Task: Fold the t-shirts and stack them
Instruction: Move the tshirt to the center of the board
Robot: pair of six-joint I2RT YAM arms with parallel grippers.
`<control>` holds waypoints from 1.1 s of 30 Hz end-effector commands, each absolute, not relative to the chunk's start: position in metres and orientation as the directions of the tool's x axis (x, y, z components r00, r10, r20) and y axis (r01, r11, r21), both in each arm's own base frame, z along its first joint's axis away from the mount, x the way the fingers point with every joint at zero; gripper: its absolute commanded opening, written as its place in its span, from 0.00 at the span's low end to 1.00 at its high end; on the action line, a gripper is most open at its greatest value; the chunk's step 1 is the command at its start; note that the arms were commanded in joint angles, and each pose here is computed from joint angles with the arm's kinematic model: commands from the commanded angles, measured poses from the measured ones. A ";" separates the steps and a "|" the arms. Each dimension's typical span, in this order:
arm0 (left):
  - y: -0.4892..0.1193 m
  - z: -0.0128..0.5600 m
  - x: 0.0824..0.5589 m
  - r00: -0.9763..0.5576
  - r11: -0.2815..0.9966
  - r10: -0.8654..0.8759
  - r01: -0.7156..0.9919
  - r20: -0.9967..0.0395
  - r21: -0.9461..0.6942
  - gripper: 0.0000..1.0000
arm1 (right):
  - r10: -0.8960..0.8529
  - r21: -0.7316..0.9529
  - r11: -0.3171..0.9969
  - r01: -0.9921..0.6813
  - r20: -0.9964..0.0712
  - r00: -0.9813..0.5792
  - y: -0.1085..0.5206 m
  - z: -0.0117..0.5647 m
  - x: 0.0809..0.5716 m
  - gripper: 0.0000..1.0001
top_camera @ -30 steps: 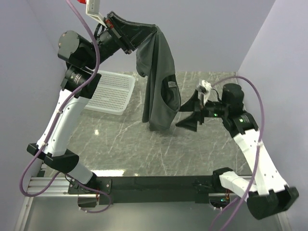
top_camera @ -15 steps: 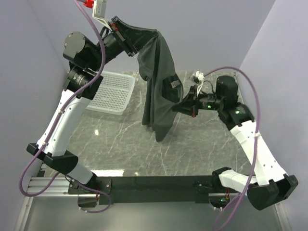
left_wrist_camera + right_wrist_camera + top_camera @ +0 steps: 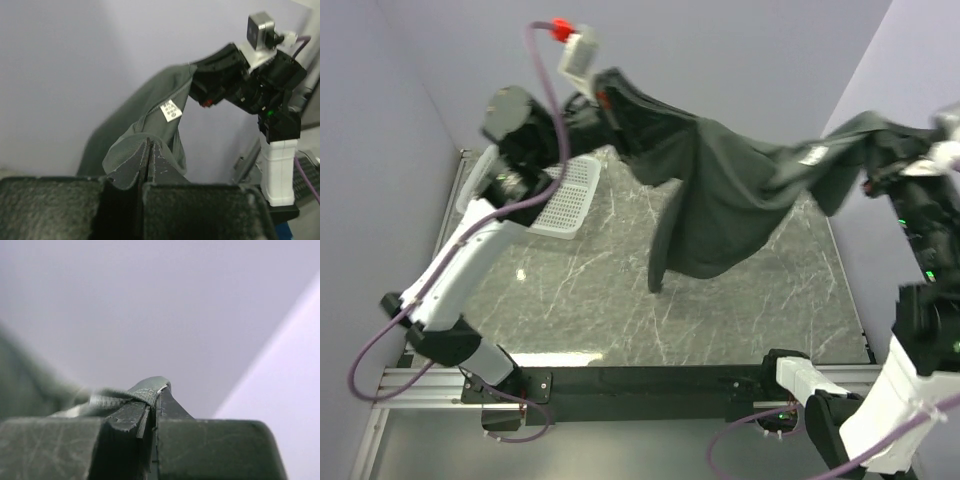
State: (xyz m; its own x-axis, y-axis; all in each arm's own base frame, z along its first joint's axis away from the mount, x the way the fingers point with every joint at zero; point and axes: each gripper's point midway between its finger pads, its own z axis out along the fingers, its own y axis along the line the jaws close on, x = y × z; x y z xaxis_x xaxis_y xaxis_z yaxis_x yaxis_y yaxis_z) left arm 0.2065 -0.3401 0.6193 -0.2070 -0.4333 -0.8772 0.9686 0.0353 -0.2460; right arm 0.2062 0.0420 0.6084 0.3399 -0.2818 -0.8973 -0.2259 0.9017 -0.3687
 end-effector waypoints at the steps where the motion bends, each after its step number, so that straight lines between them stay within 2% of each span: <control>1: -0.381 0.643 0.155 -0.171 -0.134 -0.434 0.983 -0.884 -0.124 0.01 | -0.286 -0.286 0.956 0.063 -0.870 0.401 -0.003 0.659 0.189 0.00; 5: -0.402 0.660 0.128 -0.208 -0.217 -0.486 0.970 -0.849 -0.113 0.01 | -0.313 -0.231 0.947 0.223 -0.815 0.487 -0.023 0.697 0.155 0.00; 8: -0.416 0.640 0.132 -0.263 -0.205 -0.477 0.961 -0.839 -0.185 0.01 | -0.323 -0.234 0.943 0.235 -0.813 0.484 -0.025 0.697 0.157 0.00; 11: -0.427 0.596 0.157 -0.290 -0.092 -0.444 0.956 -0.848 -0.279 0.01 | -0.274 -0.260 0.961 0.089 -0.876 0.398 -0.011 0.656 0.200 0.00; 12: -0.428 0.584 0.164 -0.285 -0.050 -0.443 0.954 -0.850 -0.294 0.01 | -0.251 -0.257 0.966 0.022 -0.918 0.307 -0.010 0.619 0.233 0.00; 14: -0.425 0.546 0.191 -0.272 0.101 -0.437 0.932 -0.858 -0.347 0.01 | -0.211 -0.248 0.962 -0.111 -0.940 0.268 0.006 0.588 0.259 0.00; 15: -0.423 0.535 0.198 -0.263 0.144 -0.433 0.924 -0.862 -0.354 0.01 | -0.190 -0.223 0.961 -0.167 -0.963 0.192 0.008 0.553 0.282 0.00; 17: -0.411 0.512 0.227 -0.236 0.267 -0.434 0.888 -0.869 -0.375 0.01 | -0.131 -0.166 0.955 -0.247 -0.980 0.153 0.017 0.533 0.305 0.00; 19: -0.395 0.502 0.252 -0.216 0.333 -0.444 0.861 -0.870 -0.384 0.01 | -0.099 -0.128 0.946 -0.297 -0.989 0.112 0.021 0.518 0.325 0.00; 24: -0.375 0.517 0.271 -0.160 0.356 -0.452 0.870 -0.877 -0.342 0.01 | -0.018 -0.078 0.927 -0.366 -0.986 0.166 0.035 0.551 0.322 0.00; 28: -0.364 0.561 0.263 -0.063 0.364 -0.477 0.894 -0.876 -0.262 0.01 | 0.025 -0.059 0.917 -0.393 -0.979 0.204 0.042 0.576 0.316 0.00; 31: -0.362 0.563 0.266 -0.051 0.375 -0.473 0.892 -0.880 -0.253 0.01 | 0.043 -0.037 0.910 -0.414 -0.982 0.182 0.044 0.567 0.320 0.00; 33: -0.365 0.550 0.271 -0.081 0.369 -0.461 0.888 -0.883 -0.275 0.01 | 0.052 -0.006 0.905 -0.426 -0.991 0.124 0.044 0.542 0.331 0.00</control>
State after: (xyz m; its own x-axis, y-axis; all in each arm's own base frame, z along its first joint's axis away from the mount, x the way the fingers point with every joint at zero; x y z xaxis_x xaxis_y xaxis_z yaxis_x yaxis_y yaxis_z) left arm 0.2790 -0.3772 0.5271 -0.1395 -0.4299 -0.8920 0.8689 0.3789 -0.3185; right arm 0.3348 0.0364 0.5384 0.1010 0.0248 -0.9946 -0.3816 0.9242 -0.0157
